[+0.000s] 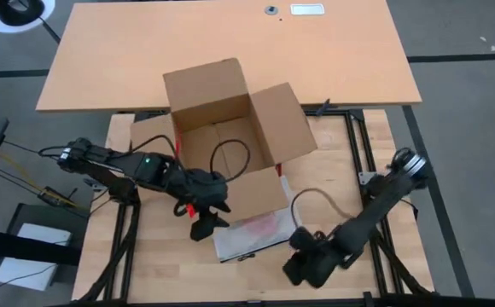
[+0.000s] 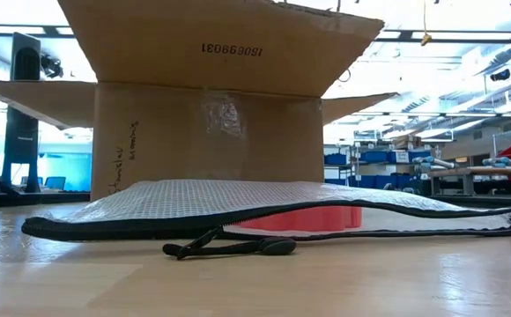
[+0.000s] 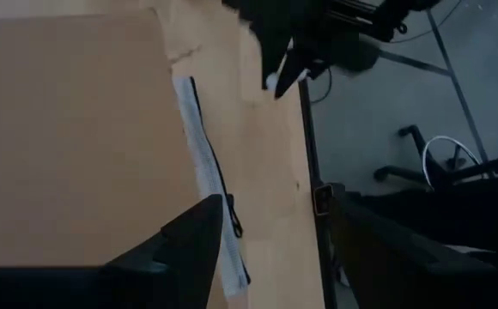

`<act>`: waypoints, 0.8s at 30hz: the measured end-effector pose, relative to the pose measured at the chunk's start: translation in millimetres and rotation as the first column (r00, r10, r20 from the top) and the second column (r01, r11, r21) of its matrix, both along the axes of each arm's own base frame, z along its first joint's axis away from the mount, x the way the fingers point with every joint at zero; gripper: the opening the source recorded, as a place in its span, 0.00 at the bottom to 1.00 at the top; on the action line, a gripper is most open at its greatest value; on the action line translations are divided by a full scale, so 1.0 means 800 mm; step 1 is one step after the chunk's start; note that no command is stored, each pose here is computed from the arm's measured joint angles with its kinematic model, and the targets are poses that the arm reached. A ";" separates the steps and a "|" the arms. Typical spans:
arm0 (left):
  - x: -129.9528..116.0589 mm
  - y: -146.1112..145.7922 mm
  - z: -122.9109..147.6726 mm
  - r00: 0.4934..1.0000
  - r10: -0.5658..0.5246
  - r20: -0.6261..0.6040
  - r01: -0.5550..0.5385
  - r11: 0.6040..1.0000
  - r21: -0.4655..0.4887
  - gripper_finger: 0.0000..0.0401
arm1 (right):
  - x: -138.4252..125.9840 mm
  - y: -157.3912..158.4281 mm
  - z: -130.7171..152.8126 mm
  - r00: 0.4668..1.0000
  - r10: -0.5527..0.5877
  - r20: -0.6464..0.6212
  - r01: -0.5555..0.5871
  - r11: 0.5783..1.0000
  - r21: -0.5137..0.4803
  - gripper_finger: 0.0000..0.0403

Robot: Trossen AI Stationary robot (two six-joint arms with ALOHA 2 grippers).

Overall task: Unpack boxes
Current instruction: Put the white bottle into the white zip bag

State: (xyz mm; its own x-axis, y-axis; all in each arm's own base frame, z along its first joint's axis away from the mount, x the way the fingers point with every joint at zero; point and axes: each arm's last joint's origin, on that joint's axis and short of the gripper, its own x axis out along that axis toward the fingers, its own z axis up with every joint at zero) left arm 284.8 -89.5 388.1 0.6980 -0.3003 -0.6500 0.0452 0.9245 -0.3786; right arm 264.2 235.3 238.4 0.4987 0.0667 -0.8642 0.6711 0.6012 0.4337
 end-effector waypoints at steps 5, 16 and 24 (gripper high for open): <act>0.000 -0.003 0.000 1.000 -0.007 0.002 0.007 1.000 -0.001 0.56 | 0.033 0.005 -0.061 0.992 -0.050 -0.114 0.053 0.998 0.026 0.17; -0.001 -0.006 0.000 1.000 0.006 -0.007 -0.006 1.000 -0.024 0.56 | 0.091 -0.049 -0.102 0.985 0.018 -0.170 -0.018 1.000 0.002 0.17; -0.004 -0.012 0.000 1.000 -0.012 -0.009 0.012 1.000 -0.023 0.56 | 0.106 -0.080 -0.101 0.987 0.019 -0.163 -0.025 0.999 -0.034 0.17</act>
State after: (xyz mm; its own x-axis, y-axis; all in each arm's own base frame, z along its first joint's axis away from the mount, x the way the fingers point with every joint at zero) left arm 281.9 -99.3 388.1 0.6883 -0.3238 -0.6491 0.0528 0.9148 -0.4003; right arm 349.4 171.6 157.9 0.3505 0.0434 -0.9356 0.7172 0.6300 0.2979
